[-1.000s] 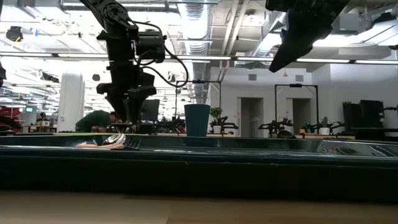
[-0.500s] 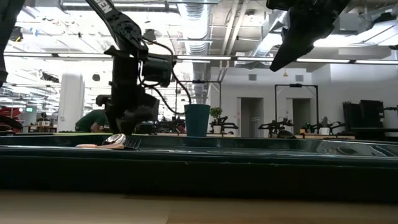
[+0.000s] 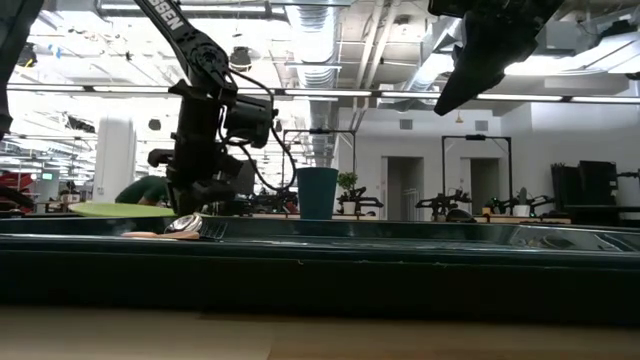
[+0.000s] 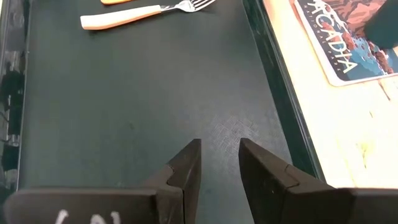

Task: Pick and place plate/cup/fork/spoon on tray
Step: Put the green plate on the black tray to the right of the orange fork

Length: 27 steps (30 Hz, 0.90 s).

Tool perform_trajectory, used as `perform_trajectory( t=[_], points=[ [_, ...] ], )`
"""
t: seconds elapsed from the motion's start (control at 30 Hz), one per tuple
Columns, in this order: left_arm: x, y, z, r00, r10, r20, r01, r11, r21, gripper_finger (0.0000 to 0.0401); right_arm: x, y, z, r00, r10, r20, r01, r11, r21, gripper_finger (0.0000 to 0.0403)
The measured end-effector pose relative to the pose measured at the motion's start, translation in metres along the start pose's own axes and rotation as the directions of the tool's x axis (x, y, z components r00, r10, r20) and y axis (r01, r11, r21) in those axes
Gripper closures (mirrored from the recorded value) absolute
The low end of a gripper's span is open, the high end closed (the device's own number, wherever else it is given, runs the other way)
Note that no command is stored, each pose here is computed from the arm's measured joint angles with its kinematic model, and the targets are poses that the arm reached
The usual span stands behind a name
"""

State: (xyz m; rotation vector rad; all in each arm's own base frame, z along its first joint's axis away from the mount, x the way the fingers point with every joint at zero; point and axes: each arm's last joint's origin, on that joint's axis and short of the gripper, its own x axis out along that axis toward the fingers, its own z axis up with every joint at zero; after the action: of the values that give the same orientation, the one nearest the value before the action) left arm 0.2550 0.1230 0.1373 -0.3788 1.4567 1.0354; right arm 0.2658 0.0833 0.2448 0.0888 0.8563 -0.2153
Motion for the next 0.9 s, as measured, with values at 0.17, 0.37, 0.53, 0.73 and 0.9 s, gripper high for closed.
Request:
perform_trajectory(
  t=[0.17, 0.37, 0.53, 0.73, 0.9],
  points=[
    [0.001, 0.003, 0.000, 1.000, 0.014, -0.005, -0.014, 1.000, -0.004, 0.0394, 0.000, 0.000, 0.000, 1.000, 0.000, 0.000, 0.000, 1.000, 0.000, 0.0269],
    [-0.012, -0.004, -0.001, 1.000, -0.007, 0.011, 0.007, 1.000, -0.004, 0.0399, 0.000, 0.000, 0.000, 1.000, 0.000, 0.000, 0.000, 1.000, 0.000, 0.0269],
    [-0.040, -0.012, 0.001, 0.999, -0.026, 0.041, 0.026, 1.000, 0.007, 0.0401, 0.000, 0.001, 0.000, 1.000, 0.002, 0.001, -0.002, 1.000, 0.000, 0.0269],
    [-0.076, -0.020, -0.002, 0.999, 0.008, 0.045, -0.009, 1.000, 0.022, 0.0400, -0.001, 0.003, -0.002, 1.000, 0.009, -0.001, -0.009, 1.000, -0.012, 0.0269],
    [-0.111, -0.027, -0.005, 0.995, 0.039, 0.090, -0.042, 0.999, 0.028, 0.0399, -0.003, 0.007, -0.003, 1.000, 0.018, -0.001, -0.018, 0.999, -0.027, 0.0269]
  ],
)
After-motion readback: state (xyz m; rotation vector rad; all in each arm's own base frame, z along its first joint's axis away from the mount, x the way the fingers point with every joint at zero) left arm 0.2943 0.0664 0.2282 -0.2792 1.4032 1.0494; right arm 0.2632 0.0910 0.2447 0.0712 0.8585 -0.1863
